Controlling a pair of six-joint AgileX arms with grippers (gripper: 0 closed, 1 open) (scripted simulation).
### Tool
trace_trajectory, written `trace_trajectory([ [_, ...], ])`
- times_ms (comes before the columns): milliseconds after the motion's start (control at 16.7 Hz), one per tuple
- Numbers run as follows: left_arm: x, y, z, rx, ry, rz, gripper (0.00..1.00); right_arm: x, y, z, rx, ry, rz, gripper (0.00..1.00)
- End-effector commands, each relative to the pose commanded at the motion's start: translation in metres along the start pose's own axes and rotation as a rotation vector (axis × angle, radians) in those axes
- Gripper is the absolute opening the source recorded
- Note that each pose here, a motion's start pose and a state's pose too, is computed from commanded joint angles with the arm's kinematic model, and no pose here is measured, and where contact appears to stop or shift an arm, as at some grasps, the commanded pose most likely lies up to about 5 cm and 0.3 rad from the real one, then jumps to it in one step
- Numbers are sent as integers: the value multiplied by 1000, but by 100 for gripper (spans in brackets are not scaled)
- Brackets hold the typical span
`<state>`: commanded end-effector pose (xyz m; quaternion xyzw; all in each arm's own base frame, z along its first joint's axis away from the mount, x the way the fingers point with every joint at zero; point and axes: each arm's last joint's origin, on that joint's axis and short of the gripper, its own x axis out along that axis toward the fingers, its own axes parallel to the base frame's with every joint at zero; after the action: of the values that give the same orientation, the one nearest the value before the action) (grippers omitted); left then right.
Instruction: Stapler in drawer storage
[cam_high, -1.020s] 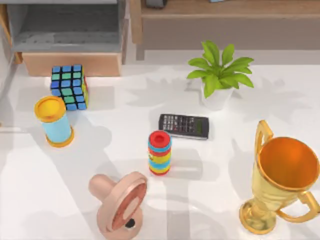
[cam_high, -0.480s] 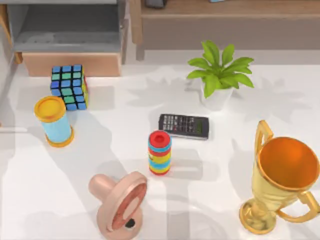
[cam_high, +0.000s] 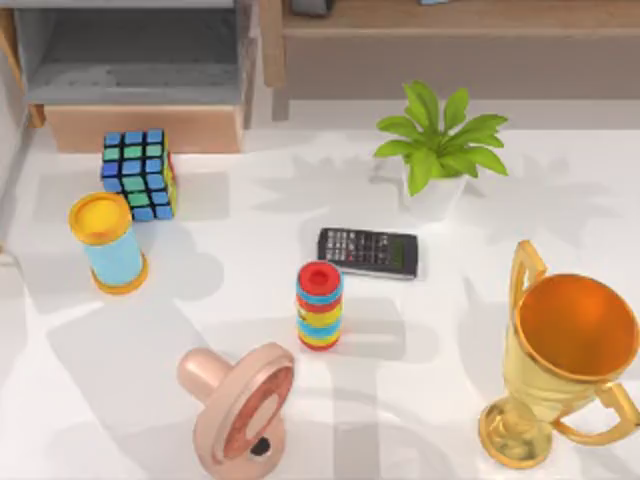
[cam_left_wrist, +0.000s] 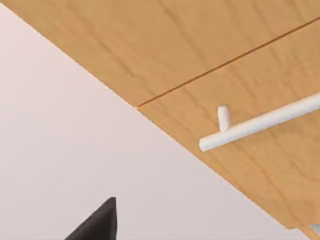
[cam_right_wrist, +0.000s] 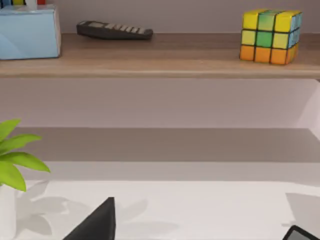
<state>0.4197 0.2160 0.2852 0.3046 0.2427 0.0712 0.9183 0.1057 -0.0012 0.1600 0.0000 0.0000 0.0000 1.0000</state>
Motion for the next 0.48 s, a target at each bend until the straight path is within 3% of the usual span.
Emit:
trace_trajectory([
  [300,-51,42,3,247,-245,330,100,0,0,0,0,0,0,100],
  [480,-69,45,-13,388,-316,460,100,0,0,0,0,0,0,100],
])
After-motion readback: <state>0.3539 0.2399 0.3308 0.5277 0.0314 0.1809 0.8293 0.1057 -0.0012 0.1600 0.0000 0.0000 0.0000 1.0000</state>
